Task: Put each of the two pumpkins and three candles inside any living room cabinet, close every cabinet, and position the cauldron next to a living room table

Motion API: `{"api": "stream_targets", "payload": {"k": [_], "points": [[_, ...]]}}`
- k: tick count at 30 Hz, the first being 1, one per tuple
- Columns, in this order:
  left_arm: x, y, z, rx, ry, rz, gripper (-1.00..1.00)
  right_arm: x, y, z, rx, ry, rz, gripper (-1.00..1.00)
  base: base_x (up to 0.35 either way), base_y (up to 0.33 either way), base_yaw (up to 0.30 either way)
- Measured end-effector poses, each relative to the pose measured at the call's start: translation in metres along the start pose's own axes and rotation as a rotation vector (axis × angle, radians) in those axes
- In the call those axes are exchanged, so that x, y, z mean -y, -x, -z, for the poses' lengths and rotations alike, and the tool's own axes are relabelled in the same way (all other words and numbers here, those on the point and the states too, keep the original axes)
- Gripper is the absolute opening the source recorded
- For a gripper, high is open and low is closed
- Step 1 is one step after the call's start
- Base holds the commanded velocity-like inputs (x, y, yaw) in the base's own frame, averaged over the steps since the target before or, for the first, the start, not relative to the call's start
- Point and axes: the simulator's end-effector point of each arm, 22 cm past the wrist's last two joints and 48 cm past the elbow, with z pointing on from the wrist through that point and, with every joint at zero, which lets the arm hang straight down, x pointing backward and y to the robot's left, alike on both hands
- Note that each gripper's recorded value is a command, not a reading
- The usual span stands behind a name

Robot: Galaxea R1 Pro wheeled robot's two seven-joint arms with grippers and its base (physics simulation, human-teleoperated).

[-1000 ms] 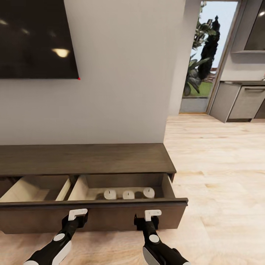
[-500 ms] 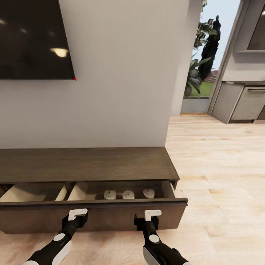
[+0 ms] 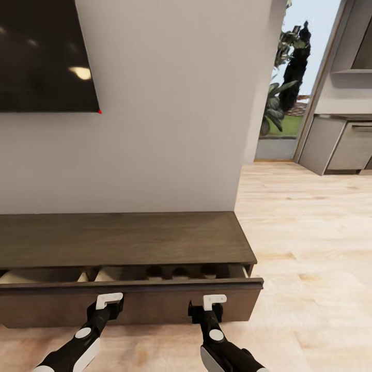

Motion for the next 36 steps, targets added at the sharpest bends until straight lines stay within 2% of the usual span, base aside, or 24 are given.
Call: {"api": "stream_targets", "payload": {"k": [17,36], "points": [[-0.0003,0.0001,0.0,0.0,0.0,-0.001,1.0,0.0,0.0002,-0.0001,0.001,0.0,0.0,1.0,0.134,0.0,0.0],[-0.0002,0.0007,-0.0001,0.003,-0.001,-0.002,1.0,0.0,0.0,-0.0001,0.0,0.0,-0.001,1.0,0.04,0.0,0.0]]}}
